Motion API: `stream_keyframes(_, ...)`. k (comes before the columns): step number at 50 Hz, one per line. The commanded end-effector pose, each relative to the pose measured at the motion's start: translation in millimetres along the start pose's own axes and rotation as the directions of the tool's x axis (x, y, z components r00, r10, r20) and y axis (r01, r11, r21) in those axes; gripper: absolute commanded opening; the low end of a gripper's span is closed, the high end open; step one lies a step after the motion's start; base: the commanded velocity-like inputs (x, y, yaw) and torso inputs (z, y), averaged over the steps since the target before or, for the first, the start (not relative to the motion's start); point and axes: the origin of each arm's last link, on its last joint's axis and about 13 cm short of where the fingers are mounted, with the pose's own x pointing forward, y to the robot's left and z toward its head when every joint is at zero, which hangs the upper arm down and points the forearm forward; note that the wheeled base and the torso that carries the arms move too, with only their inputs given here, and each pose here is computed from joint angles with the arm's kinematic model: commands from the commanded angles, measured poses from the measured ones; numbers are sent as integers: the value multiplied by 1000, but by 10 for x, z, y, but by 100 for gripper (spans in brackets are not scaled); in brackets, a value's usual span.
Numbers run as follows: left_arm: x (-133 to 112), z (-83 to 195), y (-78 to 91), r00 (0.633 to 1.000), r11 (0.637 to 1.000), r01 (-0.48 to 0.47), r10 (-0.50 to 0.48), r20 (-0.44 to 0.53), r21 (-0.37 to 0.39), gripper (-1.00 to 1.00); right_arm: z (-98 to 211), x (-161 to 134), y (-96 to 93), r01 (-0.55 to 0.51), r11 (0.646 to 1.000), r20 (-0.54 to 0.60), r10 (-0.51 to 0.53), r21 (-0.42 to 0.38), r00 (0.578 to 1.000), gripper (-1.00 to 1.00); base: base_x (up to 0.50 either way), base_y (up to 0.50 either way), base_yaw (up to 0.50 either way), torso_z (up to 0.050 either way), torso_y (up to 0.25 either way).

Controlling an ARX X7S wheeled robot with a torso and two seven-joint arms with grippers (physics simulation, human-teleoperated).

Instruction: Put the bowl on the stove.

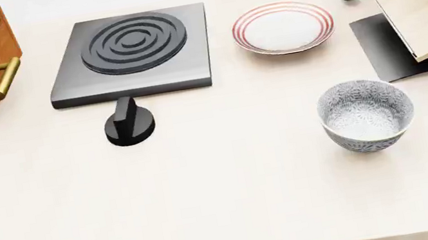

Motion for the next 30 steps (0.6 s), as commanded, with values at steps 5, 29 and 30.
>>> stream_keyframes(5,2,-17,4,1000,1000,-5,4,-5,-22,100,-13,-9,5,-10,1000,1,10,0,1000,100,0,0,0,0,0)
stream_keyframes(29,-10,-30,24,1000,997,-13,11,-25,-78,100,-19,-12,14,-38,999,-18,38,-4,999,100,0,0,0,0,0)
stream_keyframes(30,-11,-28,24,1000,997,-12,10,-23,-74,100,-19,-12,15,-43,999,-17,42,-15,999,100,0,0,0,0,0)
